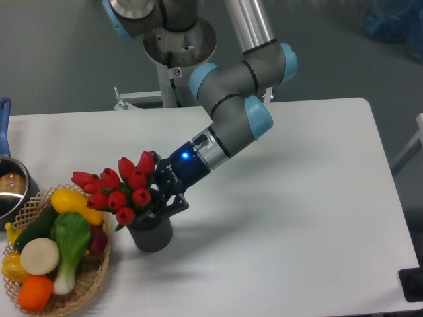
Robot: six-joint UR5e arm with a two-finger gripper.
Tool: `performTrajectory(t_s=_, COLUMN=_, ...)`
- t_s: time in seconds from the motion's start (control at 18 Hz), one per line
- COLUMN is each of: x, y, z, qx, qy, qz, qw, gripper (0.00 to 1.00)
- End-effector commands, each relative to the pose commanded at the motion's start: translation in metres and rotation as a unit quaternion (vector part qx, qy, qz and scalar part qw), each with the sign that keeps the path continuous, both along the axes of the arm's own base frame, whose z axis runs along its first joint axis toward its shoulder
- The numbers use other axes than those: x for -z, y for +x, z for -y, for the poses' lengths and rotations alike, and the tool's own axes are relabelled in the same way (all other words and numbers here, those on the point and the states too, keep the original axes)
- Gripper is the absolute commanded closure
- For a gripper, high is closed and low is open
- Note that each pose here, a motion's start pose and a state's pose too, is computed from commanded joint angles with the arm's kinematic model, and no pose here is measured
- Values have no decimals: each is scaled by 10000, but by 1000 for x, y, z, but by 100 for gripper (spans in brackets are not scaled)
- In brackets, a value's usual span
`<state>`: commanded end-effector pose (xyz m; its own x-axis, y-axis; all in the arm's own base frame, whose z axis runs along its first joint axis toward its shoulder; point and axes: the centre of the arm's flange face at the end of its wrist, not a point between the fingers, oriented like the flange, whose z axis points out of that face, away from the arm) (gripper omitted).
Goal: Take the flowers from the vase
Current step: 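Close the gripper on the tulip stems and tilt the bouquet, then lift the gripped tulips upward, drawing the stems out of the vase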
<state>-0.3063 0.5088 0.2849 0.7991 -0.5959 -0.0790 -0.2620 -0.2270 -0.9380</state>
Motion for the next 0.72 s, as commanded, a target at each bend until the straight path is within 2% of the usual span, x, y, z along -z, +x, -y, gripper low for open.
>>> performTrajectory(t_s=0.17, x=1, y=1, z=1, qx=0, qy=-9, qz=12, qw=10000, gripper=66)
performTrajectory(t_s=0.72, x=-3, y=-1, z=5, qx=-63, qy=4, qz=75, qw=10000, gripper=67)
